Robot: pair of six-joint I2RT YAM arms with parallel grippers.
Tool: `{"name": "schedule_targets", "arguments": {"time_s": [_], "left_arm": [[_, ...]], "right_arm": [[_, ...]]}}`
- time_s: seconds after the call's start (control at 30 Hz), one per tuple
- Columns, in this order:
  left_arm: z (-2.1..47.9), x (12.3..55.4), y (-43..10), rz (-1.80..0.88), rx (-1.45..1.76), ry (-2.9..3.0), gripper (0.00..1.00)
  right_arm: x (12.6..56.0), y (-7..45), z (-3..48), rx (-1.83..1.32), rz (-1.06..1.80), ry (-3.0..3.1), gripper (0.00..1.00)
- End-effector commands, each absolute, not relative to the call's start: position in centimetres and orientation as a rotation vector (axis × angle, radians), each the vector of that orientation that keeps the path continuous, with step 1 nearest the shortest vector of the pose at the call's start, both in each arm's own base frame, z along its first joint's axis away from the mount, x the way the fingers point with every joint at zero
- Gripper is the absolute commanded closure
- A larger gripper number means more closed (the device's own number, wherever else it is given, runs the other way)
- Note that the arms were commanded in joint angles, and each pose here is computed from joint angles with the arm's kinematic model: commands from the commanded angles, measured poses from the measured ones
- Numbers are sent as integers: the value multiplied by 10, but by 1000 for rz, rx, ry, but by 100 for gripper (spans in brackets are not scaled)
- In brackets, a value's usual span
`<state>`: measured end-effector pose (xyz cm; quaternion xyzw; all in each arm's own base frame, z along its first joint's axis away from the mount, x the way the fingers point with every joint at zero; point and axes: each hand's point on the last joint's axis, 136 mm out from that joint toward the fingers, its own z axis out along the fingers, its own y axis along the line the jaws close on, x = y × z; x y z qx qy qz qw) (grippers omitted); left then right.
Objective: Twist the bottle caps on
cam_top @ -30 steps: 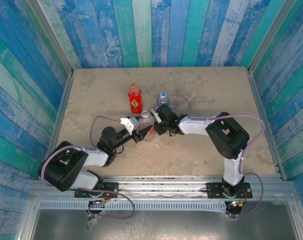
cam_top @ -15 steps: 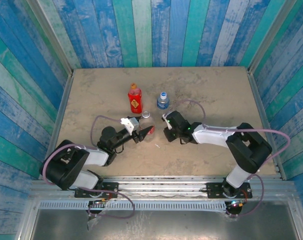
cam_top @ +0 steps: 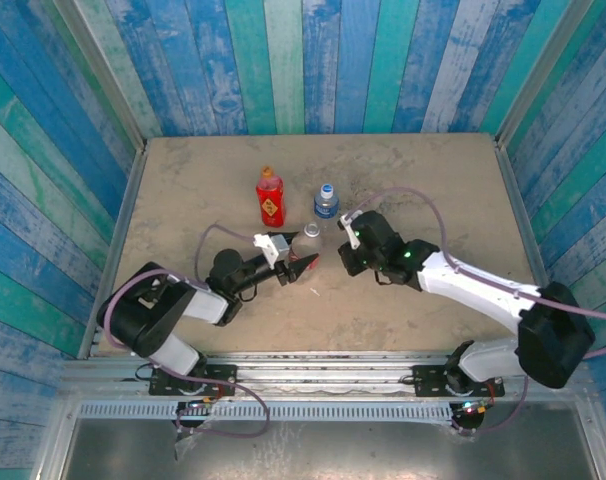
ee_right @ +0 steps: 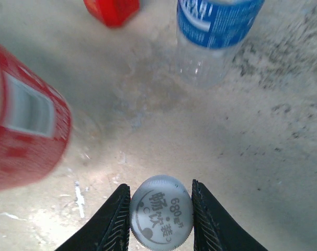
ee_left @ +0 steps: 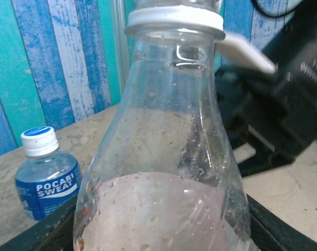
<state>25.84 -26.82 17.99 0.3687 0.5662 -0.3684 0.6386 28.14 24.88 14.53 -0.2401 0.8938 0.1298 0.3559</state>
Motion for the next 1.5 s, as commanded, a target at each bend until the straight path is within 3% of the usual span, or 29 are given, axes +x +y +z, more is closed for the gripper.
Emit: {"name": "schedule_targets", "arguments": {"time_s": [0.0, 0.4, 0.67, 1.07, 1.47], "left_arm": [[164, 250, -279, -952, 865, 1346, 37], [197, 248, -300, -1101, 830, 1223, 39], [173, 252, -299, -1087, 813, 1269, 40], [154, 254, -297, -989, 881, 1337, 39], [149, 253, -295, -973, 890, 1357, 39]], "right_arm": [[274, 239, 170, -644, 310, 2314, 70], [276, 228, 259, -625, 299, 2137, 70], [275, 247, 289, -677, 397, 2098, 70], [270, 290, 297, -837, 578, 2105, 69], [263, 288, 277, -873, 574, 2197, 69]]}}
